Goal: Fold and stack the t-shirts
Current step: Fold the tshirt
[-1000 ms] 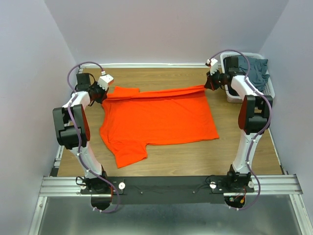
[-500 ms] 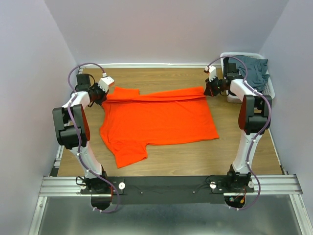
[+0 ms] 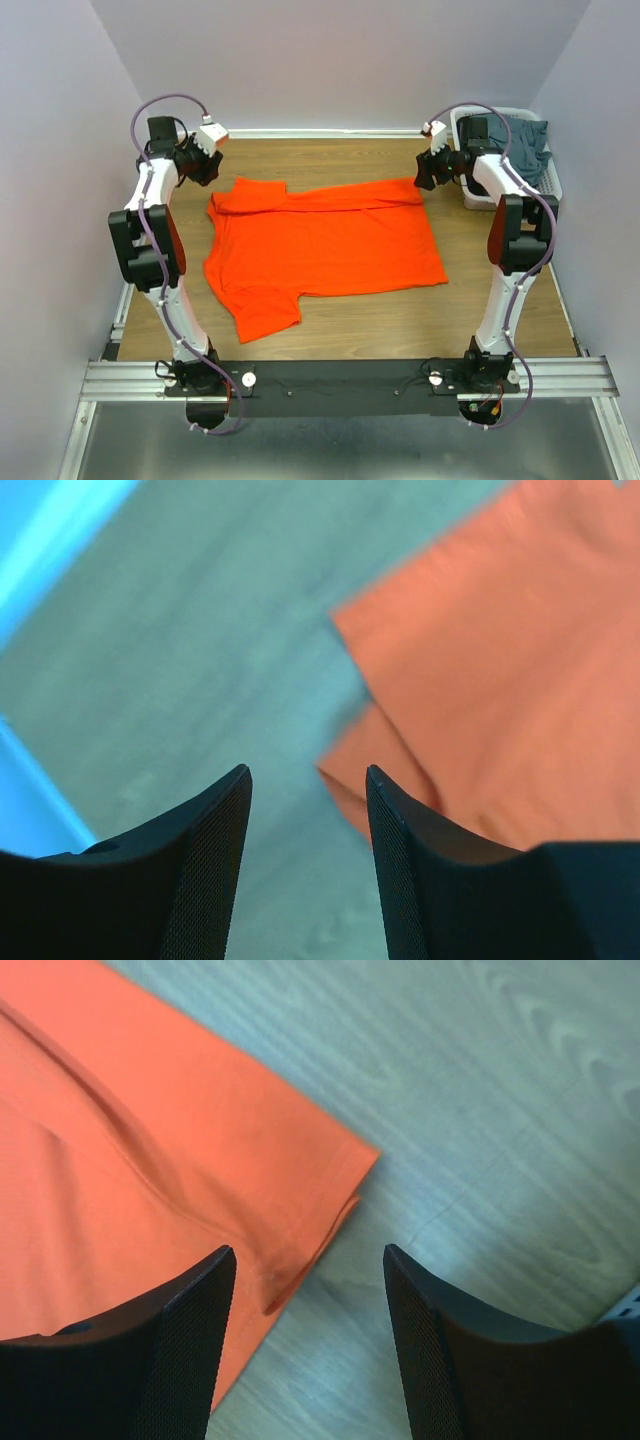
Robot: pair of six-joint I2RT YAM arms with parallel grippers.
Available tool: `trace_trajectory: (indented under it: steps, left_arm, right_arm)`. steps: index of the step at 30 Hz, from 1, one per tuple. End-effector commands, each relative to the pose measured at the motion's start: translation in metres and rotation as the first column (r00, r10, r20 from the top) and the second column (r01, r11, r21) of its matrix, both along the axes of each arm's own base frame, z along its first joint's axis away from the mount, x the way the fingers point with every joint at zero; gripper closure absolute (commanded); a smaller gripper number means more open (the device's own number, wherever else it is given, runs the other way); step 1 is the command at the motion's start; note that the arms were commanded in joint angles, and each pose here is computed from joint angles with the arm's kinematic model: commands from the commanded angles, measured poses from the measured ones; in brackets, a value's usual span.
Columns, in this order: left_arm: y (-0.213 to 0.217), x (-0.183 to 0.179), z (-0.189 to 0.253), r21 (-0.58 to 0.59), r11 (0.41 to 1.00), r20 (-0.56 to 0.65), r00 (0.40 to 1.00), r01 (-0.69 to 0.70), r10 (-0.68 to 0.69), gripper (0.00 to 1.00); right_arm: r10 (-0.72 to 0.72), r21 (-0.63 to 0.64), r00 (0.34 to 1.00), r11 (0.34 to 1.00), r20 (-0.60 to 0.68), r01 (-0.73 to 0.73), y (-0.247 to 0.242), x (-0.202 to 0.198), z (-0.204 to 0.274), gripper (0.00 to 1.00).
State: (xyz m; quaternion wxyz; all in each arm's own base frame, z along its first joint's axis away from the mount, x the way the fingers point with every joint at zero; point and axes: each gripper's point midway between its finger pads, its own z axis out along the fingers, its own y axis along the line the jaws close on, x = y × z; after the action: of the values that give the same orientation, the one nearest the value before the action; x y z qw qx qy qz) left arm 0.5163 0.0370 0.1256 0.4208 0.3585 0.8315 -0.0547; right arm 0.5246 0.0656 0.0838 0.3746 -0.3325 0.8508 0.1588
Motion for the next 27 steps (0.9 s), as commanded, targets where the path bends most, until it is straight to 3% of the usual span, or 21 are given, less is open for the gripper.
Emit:
trace_trajectory:
  steps: [1, 9, 17, 27]
  left_arm:
    - [-0.012, 0.026, 0.002, -0.086, 0.996, -0.008, 1.000, -0.026, 0.025, 0.42]
    - [-0.023, 0.072, -0.028, -0.110, 0.990, -0.046, 0.996, -0.084, 0.080, 0.38]
    - [-0.048, 0.070, -0.062, -0.114, 0.991, -0.114, 0.992, -0.067, 0.054, 0.35]
    - [-0.046, 0.070, -0.096, -0.051, 0.993, -0.170, 0.981, -0.107, 0.097, 0.37]
  right_arm:
    - [-0.016, 0.053, 1.000, 0.998, 0.000, 0.016, 0.003, 0.005, 0.022, 0.32]
    - [-0.022, 0.068, 0.999, 0.997, -0.042, 0.024, 0.005, 0.004, 0.016, 0.34]
    - [-0.027, 0.055, 0.998, 0.998, -0.060, 0.031, 0.003, 0.000, 0.011, 0.33]
    - [-0.036, 0.054, 0.997, 0.998, -0.062, 0.040, 0.002, 0.000, 0.013, 0.31]
